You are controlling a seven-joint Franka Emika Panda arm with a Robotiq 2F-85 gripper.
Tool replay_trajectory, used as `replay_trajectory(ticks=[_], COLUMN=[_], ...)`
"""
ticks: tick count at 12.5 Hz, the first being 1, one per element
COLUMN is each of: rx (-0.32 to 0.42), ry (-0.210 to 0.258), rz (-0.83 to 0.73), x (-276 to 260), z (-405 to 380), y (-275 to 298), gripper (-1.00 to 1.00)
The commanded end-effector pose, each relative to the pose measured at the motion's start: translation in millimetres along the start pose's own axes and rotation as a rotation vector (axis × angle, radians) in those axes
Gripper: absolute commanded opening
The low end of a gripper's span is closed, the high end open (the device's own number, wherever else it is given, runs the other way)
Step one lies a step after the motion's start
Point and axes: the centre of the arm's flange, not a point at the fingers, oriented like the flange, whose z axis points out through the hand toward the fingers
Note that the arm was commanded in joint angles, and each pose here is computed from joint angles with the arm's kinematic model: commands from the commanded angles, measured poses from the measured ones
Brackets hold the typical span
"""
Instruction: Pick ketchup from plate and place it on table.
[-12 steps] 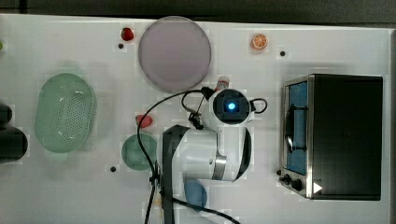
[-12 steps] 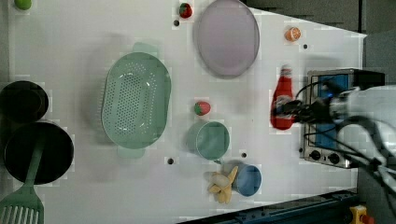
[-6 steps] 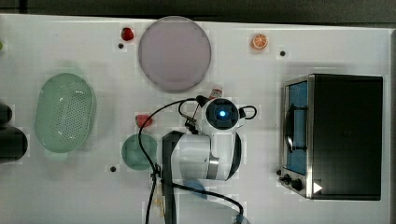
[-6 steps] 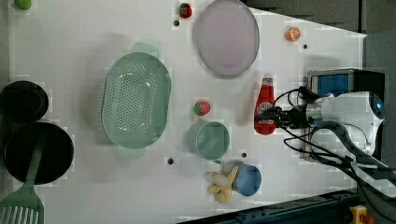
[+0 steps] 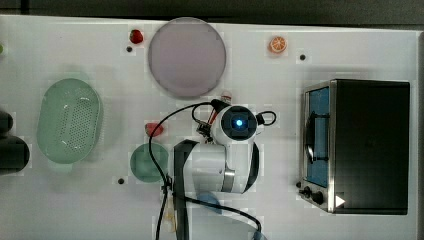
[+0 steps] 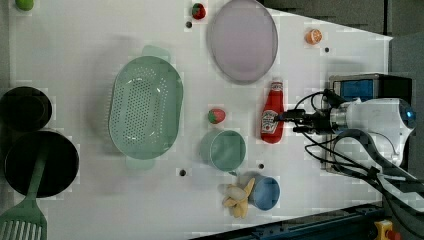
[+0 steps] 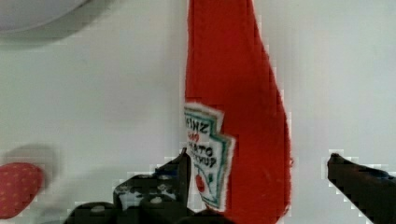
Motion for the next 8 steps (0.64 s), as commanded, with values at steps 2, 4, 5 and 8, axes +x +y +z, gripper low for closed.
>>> replay_trajectory(ticks=[2,4,5,8], rx=[0.059,0.063,0.065,0.063], ry=[0.197,0.189,0.178,0.141], rz=[0.07,0.146,0.194,0.355], x=[35,39,39,38], z=[-125,-170,-193,-252], y=[-15,-22,-27,-37], gripper=[1.0,1.0,1.0,1.0])
